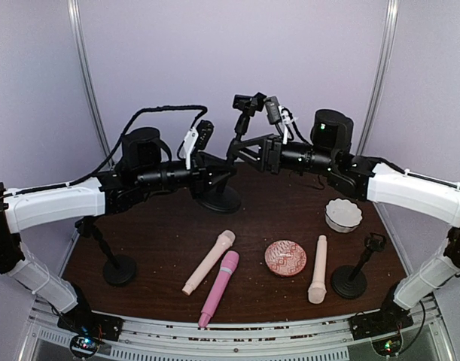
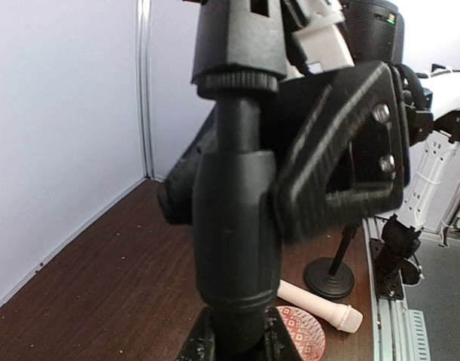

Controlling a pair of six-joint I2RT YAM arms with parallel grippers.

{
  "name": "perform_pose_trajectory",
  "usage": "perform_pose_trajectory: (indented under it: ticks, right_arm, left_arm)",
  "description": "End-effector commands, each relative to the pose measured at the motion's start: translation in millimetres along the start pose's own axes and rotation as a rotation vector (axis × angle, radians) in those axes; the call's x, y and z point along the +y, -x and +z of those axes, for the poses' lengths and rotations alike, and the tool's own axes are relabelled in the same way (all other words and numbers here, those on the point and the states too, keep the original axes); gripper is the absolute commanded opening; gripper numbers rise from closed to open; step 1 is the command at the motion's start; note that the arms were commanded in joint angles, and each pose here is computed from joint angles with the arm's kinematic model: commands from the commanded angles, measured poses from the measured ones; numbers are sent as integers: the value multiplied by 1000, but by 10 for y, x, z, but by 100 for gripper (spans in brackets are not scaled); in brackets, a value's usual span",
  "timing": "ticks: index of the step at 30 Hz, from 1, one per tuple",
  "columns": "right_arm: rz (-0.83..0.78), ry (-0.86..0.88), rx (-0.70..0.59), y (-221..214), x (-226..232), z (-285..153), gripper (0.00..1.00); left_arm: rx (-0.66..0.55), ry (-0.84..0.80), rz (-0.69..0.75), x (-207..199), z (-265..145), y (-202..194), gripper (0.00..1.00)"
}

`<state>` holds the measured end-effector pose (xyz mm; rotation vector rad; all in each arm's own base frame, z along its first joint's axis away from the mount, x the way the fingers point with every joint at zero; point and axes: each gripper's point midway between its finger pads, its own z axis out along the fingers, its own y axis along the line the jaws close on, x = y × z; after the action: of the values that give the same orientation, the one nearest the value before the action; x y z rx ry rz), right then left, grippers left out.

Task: Attach the microphones to the stand

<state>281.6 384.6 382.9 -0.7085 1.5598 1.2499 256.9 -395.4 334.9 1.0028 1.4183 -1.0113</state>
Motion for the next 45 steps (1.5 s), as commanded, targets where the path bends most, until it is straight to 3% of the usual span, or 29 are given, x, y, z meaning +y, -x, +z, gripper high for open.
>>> perform_pose_trajectory:
  ticks: [1,5,13,19,31,39,45]
  right_arm:
    - [-42,-6,-112,358,142,-363,61]
    - [-63,-63,-77,287,222,-337,70]
    - [-88,-489,6,133,53,-188,65]
    - [-6,-625,-5,75,-100,-138,62]
    - [-29,-603,13,33,-137,140,53]
    - [-44,-580,0,-19,-148,198,31]
    - [-29,-508,36,-125,-135,282,27]
  left_arm:
    - [-117,-116,85,-273,-39,331,0]
    - [-110,-3,57,-79,-39,329,0]
    - [-131,188,29,209,-148,352,0]
    - [-157,227,13,259,-202,375,0]
    - [-165,161,25,146,-172,378,0]
    - [-167,143,32,114,-163,383,0]
    - [-161,96,44,45,-134,375,0]
